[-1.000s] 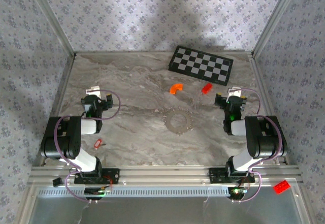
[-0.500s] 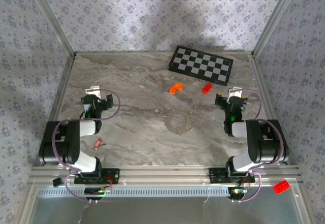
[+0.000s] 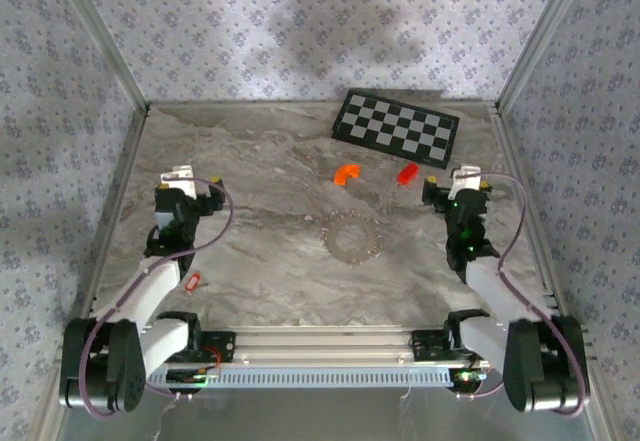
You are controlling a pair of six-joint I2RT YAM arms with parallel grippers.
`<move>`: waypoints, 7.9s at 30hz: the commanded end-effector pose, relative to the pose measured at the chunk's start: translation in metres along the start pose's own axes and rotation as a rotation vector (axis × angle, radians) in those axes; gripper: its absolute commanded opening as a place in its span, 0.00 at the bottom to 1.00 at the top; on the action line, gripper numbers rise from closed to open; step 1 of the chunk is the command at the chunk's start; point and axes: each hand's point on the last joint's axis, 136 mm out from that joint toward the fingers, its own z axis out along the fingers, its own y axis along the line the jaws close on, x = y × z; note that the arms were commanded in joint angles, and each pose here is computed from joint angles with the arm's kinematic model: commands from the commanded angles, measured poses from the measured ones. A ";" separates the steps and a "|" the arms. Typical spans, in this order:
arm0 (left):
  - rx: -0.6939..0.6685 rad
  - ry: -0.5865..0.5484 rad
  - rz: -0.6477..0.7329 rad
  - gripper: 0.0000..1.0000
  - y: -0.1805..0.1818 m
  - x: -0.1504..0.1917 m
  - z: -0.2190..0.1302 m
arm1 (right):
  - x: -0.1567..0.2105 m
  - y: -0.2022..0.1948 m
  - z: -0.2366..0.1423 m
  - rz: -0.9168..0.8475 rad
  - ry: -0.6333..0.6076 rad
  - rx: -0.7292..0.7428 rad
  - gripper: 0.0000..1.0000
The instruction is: Put the keys on the keyring
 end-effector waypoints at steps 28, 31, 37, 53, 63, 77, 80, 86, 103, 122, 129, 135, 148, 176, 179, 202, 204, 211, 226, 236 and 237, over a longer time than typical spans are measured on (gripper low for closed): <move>0.689 0.603 -0.209 1.00 -0.169 0.052 -0.091 | 0.011 0.122 -0.090 0.075 0.478 -0.397 0.99; 0.731 0.641 -0.196 0.99 -0.182 0.058 -0.091 | 0.017 0.124 -0.090 0.065 0.532 -0.394 1.00; 0.756 0.711 -0.141 0.97 -0.202 0.073 -0.084 | 0.029 0.142 -0.097 0.043 0.639 -0.484 0.99; 0.618 0.943 -0.154 0.84 -0.242 0.106 -0.040 | 0.074 0.154 -0.083 0.069 0.807 -0.492 0.99; 0.436 0.941 -0.210 0.77 -0.254 0.121 -0.029 | 0.078 0.148 -0.061 0.111 0.801 -0.489 1.00; 0.325 0.984 -0.254 0.58 -0.271 0.141 -0.025 | 0.085 0.145 -0.066 0.118 0.789 -0.512 1.00; 0.329 0.996 -0.268 0.57 -0.276 0.146 -0.024 | 0.087 0.145 -0.066 0.120 0.790 -0.521 0.99; 0.331 1.013 -0.282 0.52 -0.286 0.153 -0.023 | 0.090 0.142 -0.065 0.126 0.789 -0.523 1.00; 0.337 1.049 -0.295 0.34 -0.306 0.173 -0.022 | 0.095 0.129 -0.061 0.155 0.788 -0.513 1.00; 0.004 0.985 -0.222 0.68 -0.154 0.144 -0.060 | 0.094 0.140 -0.060 0.200 0.770 -0.565 0.99; -0.259 0.987 -0.262 0.95 -0.073 0.153 -0.103 | 0.091 0.149 -0.062 0.210 0.762 -0.597 0.99; -0.418 0.920 -0.445 1.00 -0.011 0.168 -0.120 | 0.091 0.153 -0.060 0.199 0.756 -0.611 0.99; -0.465 0.922 -0.453 1.00 0.020 0.180 -0.096 | 0.081 0.152 -0.053 0.193 0.730 -0.604 1.00; -0.131 0.859 -0.513 0.99 -0.101 0.200 -0.074 | 0.048 0.127 -0.043 0.171 0.694 -0.550 0.99; -0.032 0.853 -0.497 0.99 -0.144 0.197 -0.061 | 0.045 0.120 -0.045 0.184 0.689 -0.538 1.00; 0.413 0.680 -0.265 0.94 -0.249 0.099 -0.087 | 0.001 0.114 -0.059 0.178 0.710 -0.464 1.00; 0.444 0.700 -0.281 0.92 -0.246 0.098 -0.089 | 0.000 0.120 -0.065 0.182 0.730 -0.467 1.00; 0.562 0.768 -0.241 0.77 -0.239 0.088 -0.085 | 0.005 0.130 -0.088 0.101 0.801 -0.453 1.00; 0.693 0.938 -0.199 0.42 -0.269 0.117 -0.059 | 0.032 0.149 -0.056 0.214 0.914 -0.516 1.00; 0.563 0.988 -0.274 0.35 -0.275 0.137 -0.034 | 0.043 0.151 -0.060 0.196 0.914 -0.517 1.00; 0.549 0.987 -0.279 0.35 -0.274 0.137 -0.032 | 0.043 0.151 -0.062 0.187 0.909 -0.515 1.00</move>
